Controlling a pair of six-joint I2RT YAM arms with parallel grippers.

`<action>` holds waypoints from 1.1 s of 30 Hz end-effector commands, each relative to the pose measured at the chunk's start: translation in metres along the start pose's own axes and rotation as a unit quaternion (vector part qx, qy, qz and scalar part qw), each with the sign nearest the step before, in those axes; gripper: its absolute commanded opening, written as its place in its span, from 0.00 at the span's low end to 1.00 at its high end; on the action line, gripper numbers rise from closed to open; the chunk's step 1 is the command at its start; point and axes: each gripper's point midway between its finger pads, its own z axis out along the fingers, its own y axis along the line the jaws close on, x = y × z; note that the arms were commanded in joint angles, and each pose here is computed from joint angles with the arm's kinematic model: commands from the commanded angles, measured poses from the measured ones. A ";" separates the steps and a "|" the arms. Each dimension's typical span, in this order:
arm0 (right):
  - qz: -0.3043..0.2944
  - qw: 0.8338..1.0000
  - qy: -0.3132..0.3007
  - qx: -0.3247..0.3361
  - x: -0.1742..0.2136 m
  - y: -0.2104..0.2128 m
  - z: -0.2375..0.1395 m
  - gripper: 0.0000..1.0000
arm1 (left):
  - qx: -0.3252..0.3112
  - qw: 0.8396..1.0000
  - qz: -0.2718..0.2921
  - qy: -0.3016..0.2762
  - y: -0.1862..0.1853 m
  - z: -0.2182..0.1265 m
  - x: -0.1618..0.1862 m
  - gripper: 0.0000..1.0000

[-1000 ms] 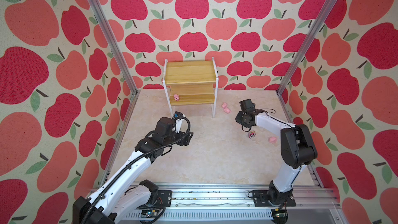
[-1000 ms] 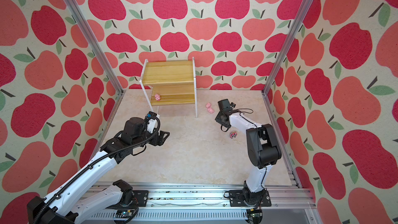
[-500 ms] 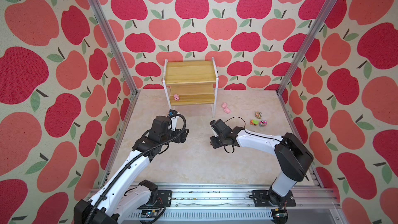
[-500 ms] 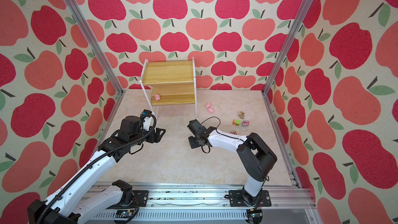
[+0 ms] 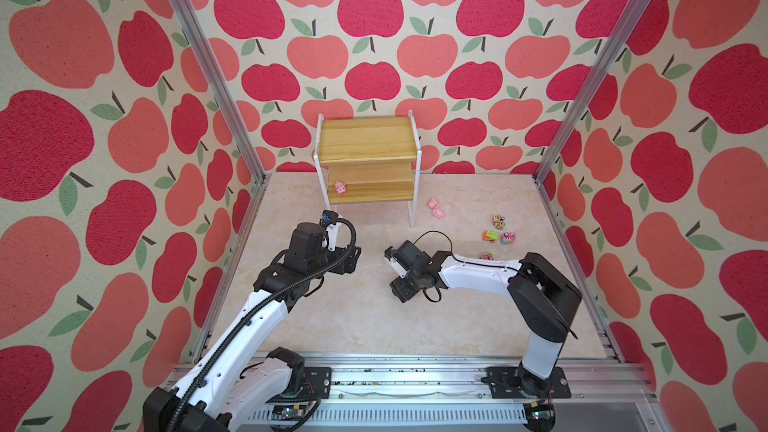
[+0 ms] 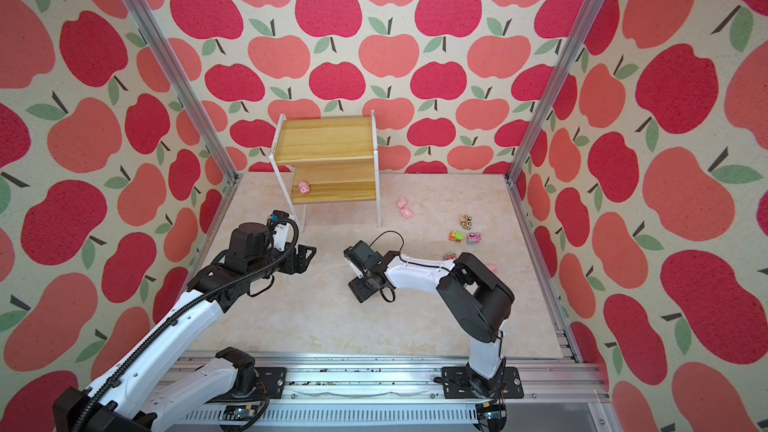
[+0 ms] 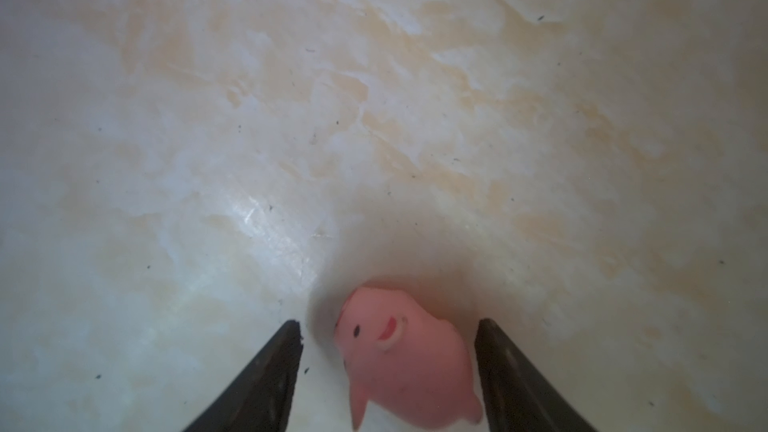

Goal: Place and organize the plastic toys onto the shelf
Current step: 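Carry the pig toward the robot and set it down mid-table, opening the right gripper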

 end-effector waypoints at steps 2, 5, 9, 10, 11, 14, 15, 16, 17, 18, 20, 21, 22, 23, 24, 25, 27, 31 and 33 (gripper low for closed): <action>-0.019 0.999 -0.046 0.007 -0.006 -0.002 -0.028 0.76 | -0.008 1.000 0.007 -0.003 0.004 -0.004 -0.002 0.84; -0.002 0.998 -0.061 0.012 0.001 -0.006 -0.036 0.77 | -0.005 1.000 0.005 0.000 0.003 -0.003 -0.001 0.84; 0.029 0.997 -0.062 0.019 0.020 -0.013 -0.033 0.78 | -0.004 1.000 0.004 0.000 0.003 -0.002 -0.001 0.84; 0.033 0.997 -0.064 0.022 0.023 -0.015 -0.032 0.78 | -0.004 1.000 0.004 0.000 0.003 -0.003 -0.001 0.84; 0.039 0.997 -0.065 0.027 0.027 -0.017 -0.031 0.77 | -0.004 1.000 0.005 -0.002 0.003 -0.003 -0.002 0.84; 0.050 0.995 -0.070 0.043 0.032 -0.025 -0.027 0.76 | -0.001 1.000 0.005 -0.004 0.003 -0.004 -0.003 0.84; 0.054 0.995 -0.070 0.049 0.033 -0.028 -0.025 0.76 | 0.000 1.000 0.005 -0.003 0.002 -0.003 -0.003 0.84; 0.056 0.995 -0.071 0.052 0.033 -0.031 -0.024 0.75 | 0.003 1.000 0.005 -0.001 0.001 -0.003 -0.002 0.84; 0.059 0.994 -0.070 0.056 0.034 -0.034 -0.022 0.74 | 0.006 1.000 0.005 -0.002 0.000 -0.003 -0.002 0.84; 0.063 0.994 -0.071 0.061 0.033 -0.037 -0.020 0.74 | 0.008 1.000 0.005 -0.001 0.000 -0.003 -0.002 0.84; 0.071 0.992 -0.075 0.068 0.033 -0.044 -0.017 0.72 | 0.012 1.000 0.006 -0.002 -0.002 -0.003 -0.002 0.84; 0.076 0.992 -0.079 0.070 0.031 -0.046 -0.016 0.71 | 0.013 1.000 0.007 -0.005 -0.003 -0.004 -0.003 0.84; 0.079 0.991 -0.081 0.072 0.031 -0.049 -0.015 0.71 | 0.015 1.000 0.007 -0.005 -0.003 -0.004 -0.002 0.84; 0.081 0.990 -0.084 0.076 0.030 -0.051 -0.014 0.70 | 0.017 1.000 0.008 -0.007 -0.004 -0.005 -0.003 0.84; 0.083 0.990 -0.086 0.079 0.028 -0.053 -0.013 0.70 | 0.020 1.000 0.009 -0.008 -0.005 -0.005 -0.003 0.84; 0.084 0.989 -0.088 0.083 0.027 -0.056 -0.011 0.69 | 0.022 1.000 0.009 -0.009 -0.006 -0.005 -0.003 0.84; 0.087 0.988 -0.095 0.085 0.022 -0.059 -0.009 0.69 | 0.028 0.999 0.012 -0.008 -0.009 -0.005 -0.002 0.84; 0.092 0.986 -0.108 0.086 0.010 -0.063 -0.005 0.68 | 0.040 0.999 0.020 -0.010 -0.014 -0.005 -0.001 0.84; 0.096 0.985 -0.119 0.084 0.002 -0.063 -0.002 0.67 | 0.047 0.998 0.027 -0.011 -0.018 -0.005 0.000 0.84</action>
